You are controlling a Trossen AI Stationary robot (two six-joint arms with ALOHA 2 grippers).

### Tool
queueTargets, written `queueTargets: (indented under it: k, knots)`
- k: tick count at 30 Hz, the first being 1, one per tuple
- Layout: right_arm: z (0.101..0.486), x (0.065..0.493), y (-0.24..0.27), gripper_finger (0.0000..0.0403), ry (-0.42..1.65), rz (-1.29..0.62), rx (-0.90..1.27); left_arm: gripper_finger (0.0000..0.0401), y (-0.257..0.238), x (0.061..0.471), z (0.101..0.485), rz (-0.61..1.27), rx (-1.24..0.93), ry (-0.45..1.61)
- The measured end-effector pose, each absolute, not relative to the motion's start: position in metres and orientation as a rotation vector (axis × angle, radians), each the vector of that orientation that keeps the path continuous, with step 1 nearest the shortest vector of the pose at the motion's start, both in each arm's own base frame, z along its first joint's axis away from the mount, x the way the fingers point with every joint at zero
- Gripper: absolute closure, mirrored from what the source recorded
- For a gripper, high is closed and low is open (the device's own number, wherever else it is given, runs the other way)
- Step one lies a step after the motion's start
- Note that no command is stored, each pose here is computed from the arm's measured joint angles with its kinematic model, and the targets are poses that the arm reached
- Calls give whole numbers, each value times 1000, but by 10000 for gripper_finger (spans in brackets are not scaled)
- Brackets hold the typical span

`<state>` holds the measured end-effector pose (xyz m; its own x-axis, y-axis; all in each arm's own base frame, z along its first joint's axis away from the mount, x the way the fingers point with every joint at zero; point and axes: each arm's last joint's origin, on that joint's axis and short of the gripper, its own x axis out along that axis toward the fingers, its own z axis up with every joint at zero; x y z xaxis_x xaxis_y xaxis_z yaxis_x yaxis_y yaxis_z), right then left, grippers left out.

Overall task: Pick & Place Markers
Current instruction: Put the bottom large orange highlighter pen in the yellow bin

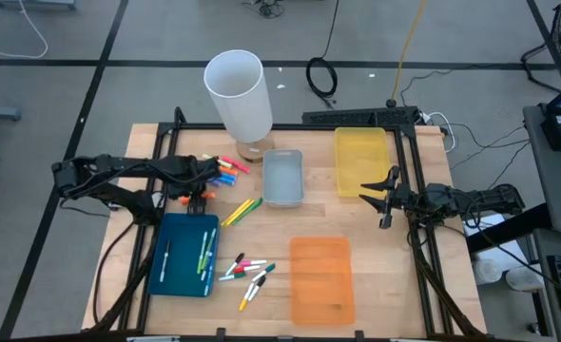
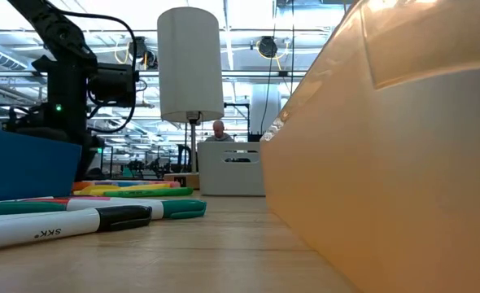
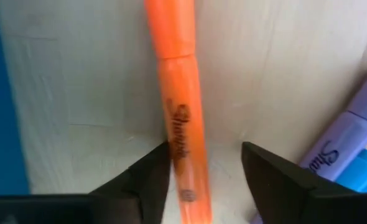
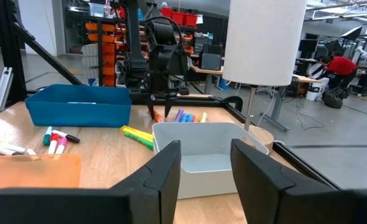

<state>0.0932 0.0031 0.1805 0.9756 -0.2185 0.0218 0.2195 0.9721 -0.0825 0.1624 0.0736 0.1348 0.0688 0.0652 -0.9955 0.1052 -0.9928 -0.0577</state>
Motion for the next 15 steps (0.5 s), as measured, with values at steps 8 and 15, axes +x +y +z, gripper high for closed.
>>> queueTargets:
  k: [8, 15]
  knots:
    - [180, 93, 3, 275, -13, -221, -85, 345, 72, 162, 135, -2130, 2287, 118]
    - [181, 93, 3, 275, -13, -221, -85, 345, 69, 173, 146, -2179, 2353, 103]
